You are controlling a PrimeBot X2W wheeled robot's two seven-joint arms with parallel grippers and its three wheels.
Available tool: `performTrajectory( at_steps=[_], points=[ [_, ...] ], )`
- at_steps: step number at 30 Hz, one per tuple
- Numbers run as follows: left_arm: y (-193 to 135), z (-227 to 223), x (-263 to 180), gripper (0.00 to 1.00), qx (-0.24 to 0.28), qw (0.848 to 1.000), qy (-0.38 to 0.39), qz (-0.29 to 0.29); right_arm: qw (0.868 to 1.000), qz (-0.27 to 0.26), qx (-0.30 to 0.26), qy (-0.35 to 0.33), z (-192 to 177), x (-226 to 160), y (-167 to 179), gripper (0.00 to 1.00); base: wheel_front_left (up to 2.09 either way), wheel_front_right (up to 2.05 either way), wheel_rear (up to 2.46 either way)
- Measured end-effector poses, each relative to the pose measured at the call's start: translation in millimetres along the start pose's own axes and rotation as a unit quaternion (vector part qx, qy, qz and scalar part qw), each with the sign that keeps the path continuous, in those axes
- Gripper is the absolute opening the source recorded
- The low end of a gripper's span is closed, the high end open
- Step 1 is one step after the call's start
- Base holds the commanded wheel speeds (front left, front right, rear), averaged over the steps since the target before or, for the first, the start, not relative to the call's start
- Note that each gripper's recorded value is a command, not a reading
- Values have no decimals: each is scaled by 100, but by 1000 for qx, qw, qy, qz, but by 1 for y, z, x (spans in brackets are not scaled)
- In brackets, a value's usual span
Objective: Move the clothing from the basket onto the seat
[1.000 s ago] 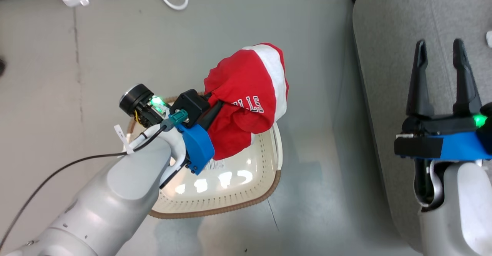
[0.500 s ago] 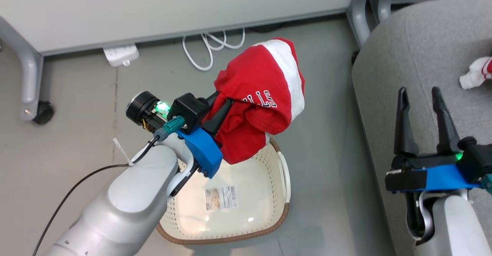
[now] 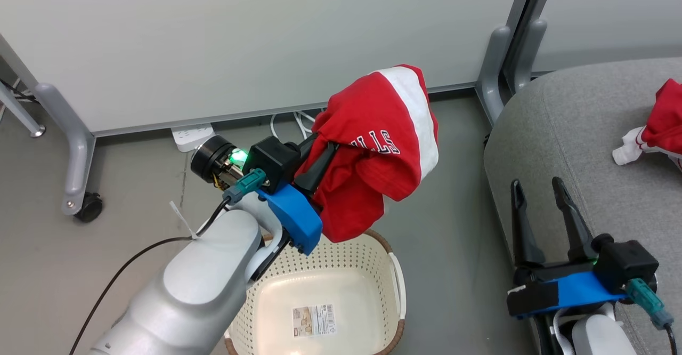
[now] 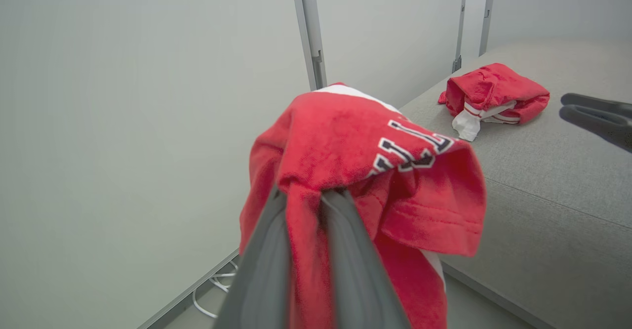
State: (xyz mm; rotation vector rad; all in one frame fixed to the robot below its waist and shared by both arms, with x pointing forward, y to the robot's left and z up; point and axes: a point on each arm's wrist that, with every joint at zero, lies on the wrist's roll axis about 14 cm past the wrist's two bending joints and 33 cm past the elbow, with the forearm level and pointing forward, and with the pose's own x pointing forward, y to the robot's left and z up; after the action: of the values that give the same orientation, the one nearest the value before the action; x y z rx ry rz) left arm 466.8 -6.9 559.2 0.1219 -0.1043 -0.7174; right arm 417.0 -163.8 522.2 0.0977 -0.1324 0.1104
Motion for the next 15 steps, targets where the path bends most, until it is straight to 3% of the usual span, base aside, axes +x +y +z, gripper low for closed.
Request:
performTrajectory(
  at_steps=[15],
  points=[
    [-8, 17, -12, 0, 4, 1000, -14, 4, 999, 35, 9, 13, -5, -21, 26, 100, 0, 0, 0]
  ],
)
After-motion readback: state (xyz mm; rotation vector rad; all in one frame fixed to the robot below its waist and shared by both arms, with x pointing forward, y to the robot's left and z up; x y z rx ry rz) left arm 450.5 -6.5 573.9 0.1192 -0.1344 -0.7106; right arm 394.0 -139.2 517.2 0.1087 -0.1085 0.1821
